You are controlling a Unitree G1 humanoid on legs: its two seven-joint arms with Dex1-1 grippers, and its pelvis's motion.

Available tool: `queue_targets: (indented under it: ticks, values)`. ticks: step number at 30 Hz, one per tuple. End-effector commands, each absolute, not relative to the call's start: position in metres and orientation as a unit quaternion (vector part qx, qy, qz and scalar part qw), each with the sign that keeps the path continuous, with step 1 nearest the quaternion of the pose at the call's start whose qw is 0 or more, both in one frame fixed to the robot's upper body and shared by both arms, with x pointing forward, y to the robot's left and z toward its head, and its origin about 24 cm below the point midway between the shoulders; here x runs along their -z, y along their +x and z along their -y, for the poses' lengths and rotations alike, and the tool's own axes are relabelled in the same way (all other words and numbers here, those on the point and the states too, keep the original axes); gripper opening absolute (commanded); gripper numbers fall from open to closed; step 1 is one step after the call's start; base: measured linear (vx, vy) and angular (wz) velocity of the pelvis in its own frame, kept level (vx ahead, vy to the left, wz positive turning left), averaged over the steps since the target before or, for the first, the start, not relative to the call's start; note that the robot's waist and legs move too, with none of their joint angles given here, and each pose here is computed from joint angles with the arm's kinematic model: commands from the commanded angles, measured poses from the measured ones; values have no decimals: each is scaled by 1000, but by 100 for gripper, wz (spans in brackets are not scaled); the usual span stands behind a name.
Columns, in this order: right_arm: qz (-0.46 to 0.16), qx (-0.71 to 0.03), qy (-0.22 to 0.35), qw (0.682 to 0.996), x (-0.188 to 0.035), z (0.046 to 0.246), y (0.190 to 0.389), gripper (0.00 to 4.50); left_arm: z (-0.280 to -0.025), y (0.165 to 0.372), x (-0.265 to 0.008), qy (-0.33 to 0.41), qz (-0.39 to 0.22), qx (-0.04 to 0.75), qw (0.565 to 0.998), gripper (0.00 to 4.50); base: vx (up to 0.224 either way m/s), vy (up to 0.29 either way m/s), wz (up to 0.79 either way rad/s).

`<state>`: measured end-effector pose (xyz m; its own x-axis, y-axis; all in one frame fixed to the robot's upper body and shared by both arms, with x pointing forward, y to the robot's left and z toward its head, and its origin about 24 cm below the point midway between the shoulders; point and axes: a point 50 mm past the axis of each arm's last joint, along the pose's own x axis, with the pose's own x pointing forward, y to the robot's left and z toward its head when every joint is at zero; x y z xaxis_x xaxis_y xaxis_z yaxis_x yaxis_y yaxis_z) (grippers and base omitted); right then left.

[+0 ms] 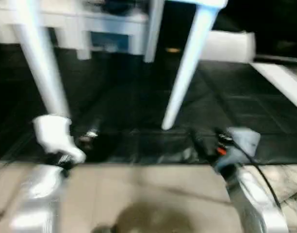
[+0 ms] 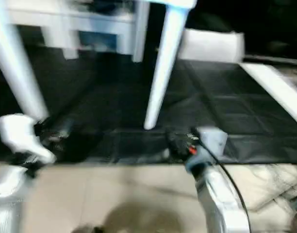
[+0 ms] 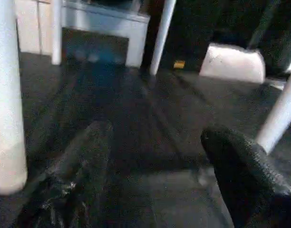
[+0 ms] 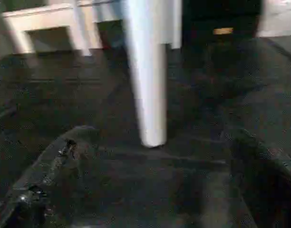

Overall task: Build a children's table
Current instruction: Flip table

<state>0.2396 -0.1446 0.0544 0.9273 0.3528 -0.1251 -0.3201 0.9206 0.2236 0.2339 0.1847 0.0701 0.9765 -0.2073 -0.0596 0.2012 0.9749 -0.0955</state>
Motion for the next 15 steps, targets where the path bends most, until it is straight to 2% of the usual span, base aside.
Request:
queue_targets:
  ticks: [1, 6, 12, 15]
  values:
    - [-96, -188, 95, 973, -51, 142, 237, 450, -180, 237, -74, -35, -30, 110, 993, 347, -106, 53, -2]
    - [-125, -246, 78, 958, -43, 137, 227, 450, -174, 215, -58, -54, -65, 124, 989, 347, -111, 10, 7]
    - [-160, -297, 94, 937, -28, 129, 216, 450, -177, 187, -37, -60, -102, 111, 987, 347, -2, -16, -1]
    - [-190, -313, 103, 925, -11, 126, 209, 450, -181, 171, -27, -59, -128, 95, 985, 347, 0, 0, 0]
